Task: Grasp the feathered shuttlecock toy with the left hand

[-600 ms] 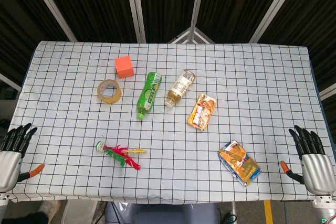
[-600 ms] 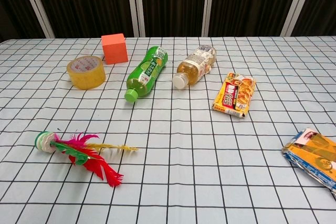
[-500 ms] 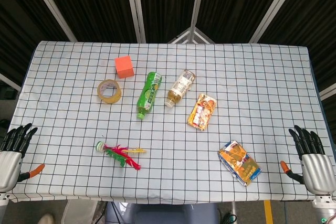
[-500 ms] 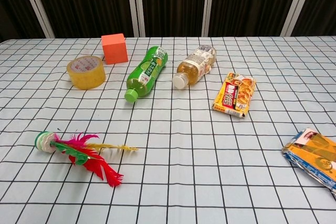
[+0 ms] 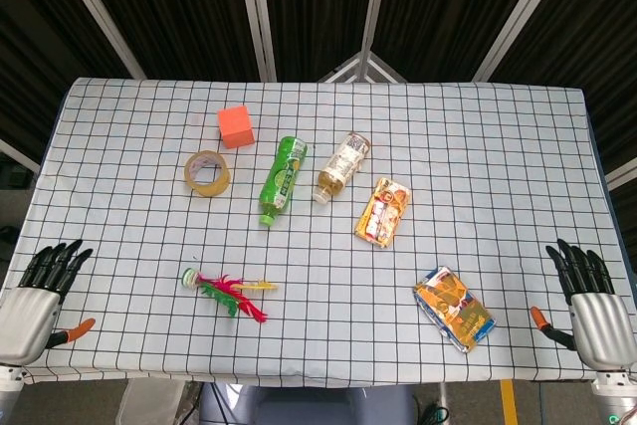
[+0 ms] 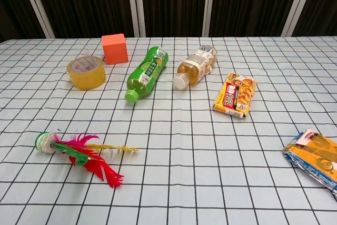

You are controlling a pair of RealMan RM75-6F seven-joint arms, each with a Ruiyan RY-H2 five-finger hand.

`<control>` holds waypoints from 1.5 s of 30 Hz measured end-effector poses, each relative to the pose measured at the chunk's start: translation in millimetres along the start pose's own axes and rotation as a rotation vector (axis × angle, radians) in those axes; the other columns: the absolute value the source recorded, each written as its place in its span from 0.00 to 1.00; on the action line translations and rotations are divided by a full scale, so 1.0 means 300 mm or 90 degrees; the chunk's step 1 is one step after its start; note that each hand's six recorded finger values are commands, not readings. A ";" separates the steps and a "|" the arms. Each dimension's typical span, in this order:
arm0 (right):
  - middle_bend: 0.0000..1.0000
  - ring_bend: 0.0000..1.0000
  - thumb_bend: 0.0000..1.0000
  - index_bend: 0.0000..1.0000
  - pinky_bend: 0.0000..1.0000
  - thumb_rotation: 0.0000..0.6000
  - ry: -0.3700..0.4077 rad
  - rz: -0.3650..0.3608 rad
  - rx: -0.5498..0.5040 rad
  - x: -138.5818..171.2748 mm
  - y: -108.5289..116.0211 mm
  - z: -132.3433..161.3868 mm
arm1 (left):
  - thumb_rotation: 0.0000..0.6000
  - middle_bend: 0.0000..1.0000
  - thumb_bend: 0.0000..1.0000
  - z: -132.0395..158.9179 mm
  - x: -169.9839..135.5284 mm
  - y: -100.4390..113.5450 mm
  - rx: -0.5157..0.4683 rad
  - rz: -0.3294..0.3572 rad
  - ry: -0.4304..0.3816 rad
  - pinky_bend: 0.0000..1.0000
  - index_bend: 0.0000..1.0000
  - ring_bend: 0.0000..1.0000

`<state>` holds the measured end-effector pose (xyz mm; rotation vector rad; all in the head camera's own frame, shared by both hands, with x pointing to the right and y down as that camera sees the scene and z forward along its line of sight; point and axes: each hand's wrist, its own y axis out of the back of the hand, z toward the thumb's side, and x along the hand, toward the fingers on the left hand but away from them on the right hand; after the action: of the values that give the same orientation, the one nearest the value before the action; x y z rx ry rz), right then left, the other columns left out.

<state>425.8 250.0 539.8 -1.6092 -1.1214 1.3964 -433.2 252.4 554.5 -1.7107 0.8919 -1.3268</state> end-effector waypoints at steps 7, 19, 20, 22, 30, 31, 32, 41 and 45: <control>0.00 0.00 0.34 0.00 0.00 1.00 0.004 0.000 -0.005 -0.001 0.002 0.003 | 1.00 0.08 0.26 0.095 0.052 -0.018 0.039 -0.020 -0.057 0.00 0.34 0.00; 0.00 0.00 0.34 0.00 0.00 1.00 0.002 -0.001 -0.017 -0.001 0.005 0.001 | 1.00 0.10 0.31 0.401 0.189 -0.165 0.066 -0.039 -0.148 0.00 0.43 0.00; 0.00 0.00 0.34 0.00 0.00 1.00 0.003 -0.002 -0.017 -0.002 0.006 0.002 | 1.00 0.10 0.31 0.428 0.199 -0.183 0.070 -0.041 -0.154 0.00 0.43 0.00; 0.00 0.00 0.34 0.00 0.00 1.00 0.003 -0.002 -0.018 -0.002 0.006 0.001 | 1.00 0.10 0.31 0.463 0.213 -0.209 0.078 -0.043 -0.163 0.00 0.44 0.00; 0.00 0.00 0.34 0.00 0.00 1.00 -0.001 0.001 -0.025 -0.009 0.003 -0.004 | 1.00 0.11 0.36 0.563 0.255 -0.312 0.092 -0.056 -0.176 0.00 0.49 0.00; 0.00 0.00 0.34 0.00 0.00 1.00 -0.002 0.002 -0.026 -0.010 0.002 -0.004 | 1.00 0.11 0.37 0.570 0.259 -0.321 0.092 -0.056 -0.176 0.00 0.49 0.00; 0.00 0.00 0.34 0.00 0.00 1.00 -0.001 0.003 -0.026 -0.012 0.001 -0.005 | 1.00 0.11 0.37 0.579 0.263 -0.331 0.091 -0.058 -0.177 0.00 0.49 0.00; 0.00 0.00 0.34 0.00 0.00 1.00 -0.006 0.008 -0.029 -0.024 -0.005 -0.011 | 1.00 0.12 0.50 0.618 0.261 -0.371 0.080 -0.070 -0.192 0.00 0.54 0.00; 0.00 0.00 0.34 0.00 0.00 1.00 -0.005 0.010 -0.028 -0.027 -0.009 -0.009 | 1.00 0.12 0.57 0.625 0.253 -0.371 0.065 -0.069 -0.199 0.00 0.55 0.00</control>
<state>427.8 243.5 545.6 -1.6473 -1.1538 1.3978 -227.2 265.5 657.6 -1.8422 0.5510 -1.1115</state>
